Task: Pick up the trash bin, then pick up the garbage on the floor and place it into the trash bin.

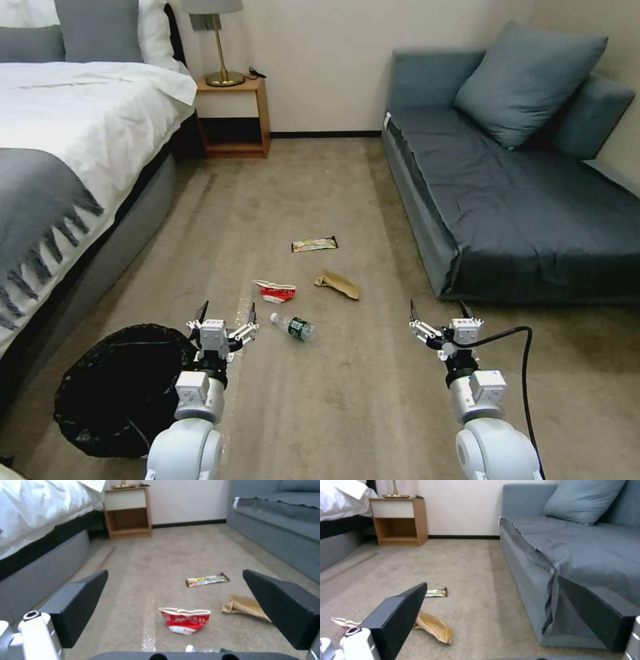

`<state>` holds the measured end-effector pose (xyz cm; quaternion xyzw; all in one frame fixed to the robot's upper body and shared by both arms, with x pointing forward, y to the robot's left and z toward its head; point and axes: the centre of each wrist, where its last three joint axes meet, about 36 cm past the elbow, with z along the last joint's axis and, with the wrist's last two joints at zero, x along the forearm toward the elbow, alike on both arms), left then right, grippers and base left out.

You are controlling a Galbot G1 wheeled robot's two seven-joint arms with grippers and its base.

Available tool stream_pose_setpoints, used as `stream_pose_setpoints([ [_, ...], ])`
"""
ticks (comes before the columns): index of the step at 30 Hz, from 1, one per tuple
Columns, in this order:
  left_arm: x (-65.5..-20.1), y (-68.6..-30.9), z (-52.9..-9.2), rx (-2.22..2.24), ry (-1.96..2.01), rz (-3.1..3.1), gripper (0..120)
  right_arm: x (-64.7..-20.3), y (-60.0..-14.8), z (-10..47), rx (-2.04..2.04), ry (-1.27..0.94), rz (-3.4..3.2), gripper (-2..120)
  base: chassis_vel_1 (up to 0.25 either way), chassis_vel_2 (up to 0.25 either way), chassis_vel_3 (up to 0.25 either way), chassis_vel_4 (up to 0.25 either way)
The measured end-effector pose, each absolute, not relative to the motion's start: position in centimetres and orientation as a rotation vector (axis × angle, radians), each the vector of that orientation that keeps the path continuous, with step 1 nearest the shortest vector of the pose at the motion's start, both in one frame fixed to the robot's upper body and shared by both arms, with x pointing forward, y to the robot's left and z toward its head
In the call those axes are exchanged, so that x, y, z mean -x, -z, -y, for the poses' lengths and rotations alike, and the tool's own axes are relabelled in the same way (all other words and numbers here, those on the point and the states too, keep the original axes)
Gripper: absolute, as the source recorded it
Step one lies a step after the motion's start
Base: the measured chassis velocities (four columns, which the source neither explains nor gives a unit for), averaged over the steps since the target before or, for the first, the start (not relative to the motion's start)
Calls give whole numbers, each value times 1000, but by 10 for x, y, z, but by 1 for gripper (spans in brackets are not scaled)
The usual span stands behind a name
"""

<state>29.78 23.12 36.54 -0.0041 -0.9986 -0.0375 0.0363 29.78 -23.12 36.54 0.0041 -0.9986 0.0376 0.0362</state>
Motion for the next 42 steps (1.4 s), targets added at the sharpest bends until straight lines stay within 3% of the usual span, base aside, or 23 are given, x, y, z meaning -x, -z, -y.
stream_pose_setpoints([
  [33,-297,-366,-232,8,117,3068,100,-297,-365,231,-14,-114,3069,100,0,0,0,0],
  [42,-246,-399,-287,-292,279,3254,100,-243,-369,186,-69,-47,3188,100,0,0,0,0],
])
